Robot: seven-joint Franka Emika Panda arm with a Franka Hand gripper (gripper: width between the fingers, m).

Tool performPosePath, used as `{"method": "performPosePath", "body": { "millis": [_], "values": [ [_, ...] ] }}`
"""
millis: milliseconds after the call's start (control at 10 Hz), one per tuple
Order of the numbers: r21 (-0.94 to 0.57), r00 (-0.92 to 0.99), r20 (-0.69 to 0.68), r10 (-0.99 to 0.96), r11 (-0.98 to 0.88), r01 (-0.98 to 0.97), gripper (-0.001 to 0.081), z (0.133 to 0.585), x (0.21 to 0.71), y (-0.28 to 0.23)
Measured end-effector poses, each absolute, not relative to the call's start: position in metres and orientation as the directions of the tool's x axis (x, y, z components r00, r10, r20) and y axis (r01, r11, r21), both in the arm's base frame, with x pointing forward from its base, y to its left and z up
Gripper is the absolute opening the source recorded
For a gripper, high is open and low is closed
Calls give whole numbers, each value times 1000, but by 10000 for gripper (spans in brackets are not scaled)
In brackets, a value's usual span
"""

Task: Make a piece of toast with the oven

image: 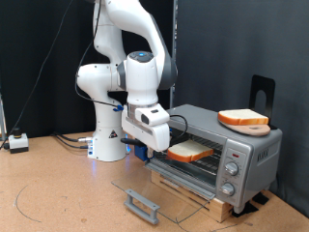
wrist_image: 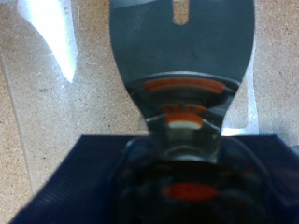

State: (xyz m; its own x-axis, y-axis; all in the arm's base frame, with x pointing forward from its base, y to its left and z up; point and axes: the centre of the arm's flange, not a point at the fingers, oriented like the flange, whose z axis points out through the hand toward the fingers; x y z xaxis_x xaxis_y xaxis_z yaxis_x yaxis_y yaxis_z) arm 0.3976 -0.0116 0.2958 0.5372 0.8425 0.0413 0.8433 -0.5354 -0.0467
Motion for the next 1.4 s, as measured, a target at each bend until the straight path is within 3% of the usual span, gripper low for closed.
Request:
{"method": "performPosePath", "body": {
  "millis": [600, 1400],
  "values": [
    [-27, 482, 125, 867, -483, 875, 397, 314, 398, 6],
    [-37, 493, 95, 865, -492, 870, 397, 314, 385, 39]
  ]
}}
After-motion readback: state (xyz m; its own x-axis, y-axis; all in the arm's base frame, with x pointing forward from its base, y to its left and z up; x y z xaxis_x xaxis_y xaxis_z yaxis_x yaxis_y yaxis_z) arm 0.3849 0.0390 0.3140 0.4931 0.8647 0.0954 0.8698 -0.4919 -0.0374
